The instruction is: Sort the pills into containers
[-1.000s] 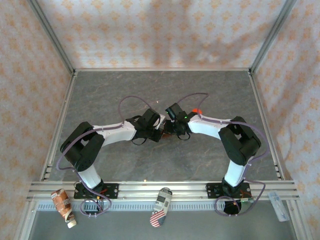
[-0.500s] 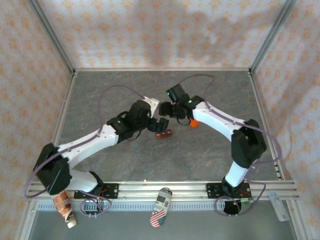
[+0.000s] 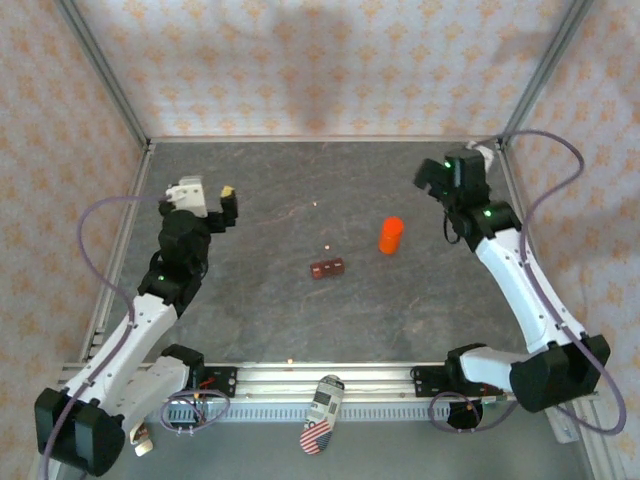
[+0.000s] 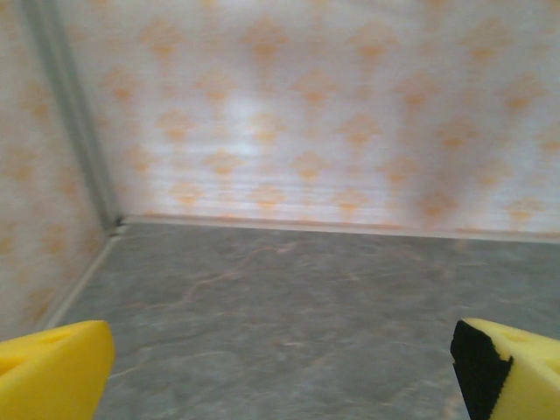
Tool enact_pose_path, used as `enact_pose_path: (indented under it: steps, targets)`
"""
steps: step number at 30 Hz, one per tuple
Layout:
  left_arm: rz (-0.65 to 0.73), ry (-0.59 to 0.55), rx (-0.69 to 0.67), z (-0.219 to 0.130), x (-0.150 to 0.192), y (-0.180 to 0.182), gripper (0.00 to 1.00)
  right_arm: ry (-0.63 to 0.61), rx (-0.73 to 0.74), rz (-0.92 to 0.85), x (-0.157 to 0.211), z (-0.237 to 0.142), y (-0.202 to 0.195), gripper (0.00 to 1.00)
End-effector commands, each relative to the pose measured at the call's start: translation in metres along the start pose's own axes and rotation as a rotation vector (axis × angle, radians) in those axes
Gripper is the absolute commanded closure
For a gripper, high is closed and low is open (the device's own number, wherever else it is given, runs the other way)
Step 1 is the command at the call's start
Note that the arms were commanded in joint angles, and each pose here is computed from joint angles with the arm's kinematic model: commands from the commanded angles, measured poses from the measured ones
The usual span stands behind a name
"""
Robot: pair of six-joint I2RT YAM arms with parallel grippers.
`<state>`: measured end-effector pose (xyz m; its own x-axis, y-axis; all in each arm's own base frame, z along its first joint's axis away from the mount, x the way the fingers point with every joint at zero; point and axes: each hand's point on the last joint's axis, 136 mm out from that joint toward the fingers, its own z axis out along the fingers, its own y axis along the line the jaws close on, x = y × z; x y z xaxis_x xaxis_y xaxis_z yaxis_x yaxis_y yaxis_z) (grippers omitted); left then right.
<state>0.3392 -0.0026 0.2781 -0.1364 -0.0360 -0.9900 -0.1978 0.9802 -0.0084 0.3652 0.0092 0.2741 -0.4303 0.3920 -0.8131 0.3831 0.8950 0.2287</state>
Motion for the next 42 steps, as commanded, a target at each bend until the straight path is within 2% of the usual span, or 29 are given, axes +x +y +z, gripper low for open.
enact_pose_path:
  steps: [1, 4, 11, 13, 15, 18, 20, 22, 23, 25, 27, 28, 30, 42]
  targets:
    - [-0.011, 0.007, -0.072, 0.009, 0.027, 0.027, 0.00, -0.149, 0.207, 0.030, -0.007, 0.020, -0.060, 0.00]
    - [0.021, 0.046, -0.120, 0.018, 0.066, 0.038, 0.00, -0.209, 0.334, -0.018, 0.004, 0.033, -0.092, 0.00]
    - [0.075, 0.090, -0.137, 0.037, 0.130, 0.038, 0.00, -0.142, 0.384, -0.116, 0.059, 0.078, -0.121, 0.00]
    - [0.077, 0.102, -0.133, 0.045, 0.140, 0.036, 0.00, -0.154, 0.358, -0.122, 0.073, 0.088, -0.122, 0.00]
    - [0.049, 0.097, -0.097, 0.053, 0.144, 0.028, 0.00, -0.182, 0.275, -0.106, 0.085, 0.096, -0.114, 0.00]
    - [0.080, 0.124, -0.021, 0.065, 0.164, 0.013, 0.00, -0.212, 0.130, -0.099, 0.097, 0.105, -0.096, 0.00]
    - [0.105, 0.115, 0.013, 0.073, 0.165, 0.006, 0.00, -0.209, 0.061, -0.151, 0.100, 0.110, -0.083, 0.01]
    - [0.108, 0.201, 0.016, 0.077, 0.172, 0.005, 0.00, -0.223, 0.014, -0.159, 0.118, 0.122, -0.081, 0.01]
    - [0.095, 0.204, 0.026, 0.079, 0.172, 0.006, 0.00, -0.278, -0.013, -0.158, 0.115, 0.124, -0.077, 0.01]
    - [0.085, 0.186, 0.029, 0.081, 0.171, 0.007, 0.00, -0.152, 0.006, -0.184, 0.123, 0.129, -0.077, 0.01]
    - [0.074, 0.209, -0.004, 0.083, 0.171, 0.012, 0.00, -0.213, -0.013, -0.178, 0.118, 0.131, -0.074, 0.01]
    - [0.067, 0.208, -0.027, 0.084, 0.171, 0.016, 0.00, -0.178, -0.005, -0.185, 0.120, 0.129, -0.074, 0.01]
    - [0.059, 0.212, -0.025, 0.084, 0.172, 0.017, 0.00, -0.207, -0.009, -0.187, 0.119, 0.128, -0.074, 0.01]
    - [0.061, 0.207, -0.026, 0.084, 0.171, 0.018, 0.00, -0.167, -0.041, -0.205, 0.122, 0.130, -0.068, 0.01]
